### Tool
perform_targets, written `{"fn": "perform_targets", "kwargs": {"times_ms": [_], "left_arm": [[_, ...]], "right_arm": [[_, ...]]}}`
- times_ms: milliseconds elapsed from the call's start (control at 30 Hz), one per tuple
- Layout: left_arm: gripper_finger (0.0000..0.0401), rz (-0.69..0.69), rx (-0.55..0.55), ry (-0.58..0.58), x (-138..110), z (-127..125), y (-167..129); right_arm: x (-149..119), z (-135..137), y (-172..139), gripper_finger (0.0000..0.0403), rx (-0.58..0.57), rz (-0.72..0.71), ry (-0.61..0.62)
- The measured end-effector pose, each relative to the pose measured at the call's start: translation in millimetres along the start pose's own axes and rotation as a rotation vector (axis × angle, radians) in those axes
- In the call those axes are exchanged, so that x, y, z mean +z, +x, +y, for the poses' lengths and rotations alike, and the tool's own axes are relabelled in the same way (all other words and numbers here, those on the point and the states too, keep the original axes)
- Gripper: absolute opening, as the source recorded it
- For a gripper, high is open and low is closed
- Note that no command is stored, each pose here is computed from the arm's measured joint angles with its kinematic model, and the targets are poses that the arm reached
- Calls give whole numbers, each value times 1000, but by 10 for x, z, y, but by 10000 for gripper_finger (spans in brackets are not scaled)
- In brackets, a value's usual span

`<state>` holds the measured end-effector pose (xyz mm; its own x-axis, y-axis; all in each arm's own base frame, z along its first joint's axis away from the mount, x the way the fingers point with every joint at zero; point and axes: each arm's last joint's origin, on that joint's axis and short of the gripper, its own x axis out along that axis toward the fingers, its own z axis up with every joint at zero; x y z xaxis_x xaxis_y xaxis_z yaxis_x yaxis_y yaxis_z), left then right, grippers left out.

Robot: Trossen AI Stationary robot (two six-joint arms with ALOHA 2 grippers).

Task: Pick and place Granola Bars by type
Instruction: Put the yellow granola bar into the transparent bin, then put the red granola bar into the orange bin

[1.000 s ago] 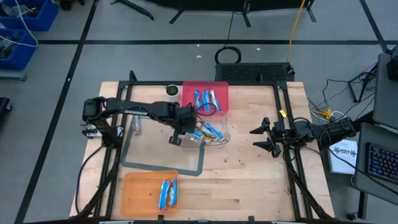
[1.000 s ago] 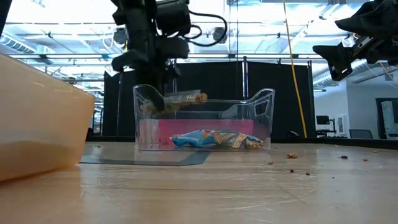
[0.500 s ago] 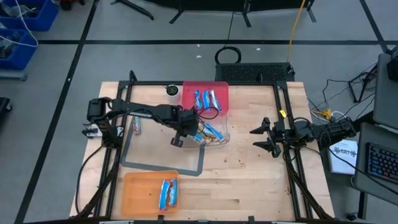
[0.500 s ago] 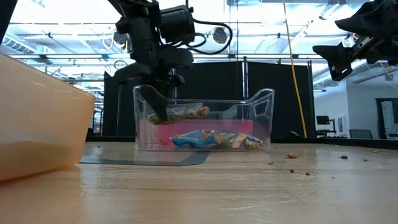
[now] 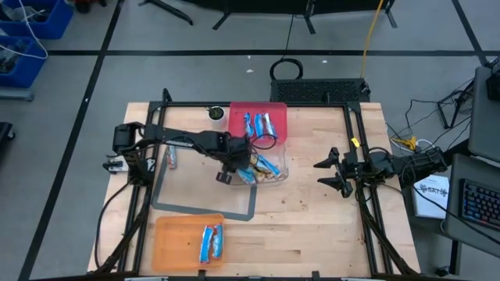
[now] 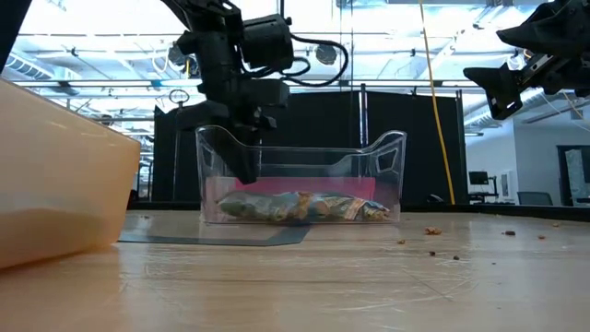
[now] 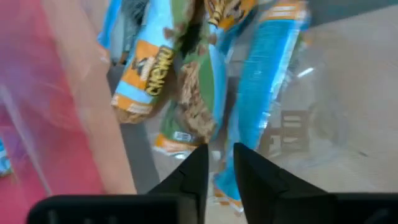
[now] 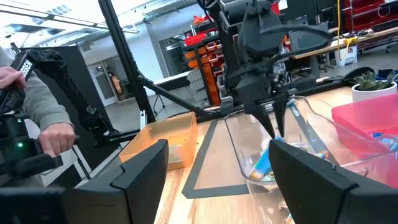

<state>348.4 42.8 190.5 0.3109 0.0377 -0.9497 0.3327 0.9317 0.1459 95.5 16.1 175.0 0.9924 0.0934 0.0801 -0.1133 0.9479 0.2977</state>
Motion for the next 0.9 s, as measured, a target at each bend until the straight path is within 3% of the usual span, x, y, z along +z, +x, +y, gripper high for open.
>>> {"fn": "perform_targets", "kwargs": {"times_ms": [367, 600, 700, 900], "left_arm": [[188, 44, 58, -29, -37, 13, -69], [245, -53, 178, -104, 70, 113, -618], [263, -77, 270, -211, 87, 160, -939], [285, -117, 498, -600, -89, 272, -1483]], "right_arm": [[1, 0, 0, 267, 0, 0, 0], [1, 0, 0, 267, 0, -1, 0], [1, 0, 0, 267, 0, -1, 0], [0, 0, 0, 267, 0, 0, 0]]}}
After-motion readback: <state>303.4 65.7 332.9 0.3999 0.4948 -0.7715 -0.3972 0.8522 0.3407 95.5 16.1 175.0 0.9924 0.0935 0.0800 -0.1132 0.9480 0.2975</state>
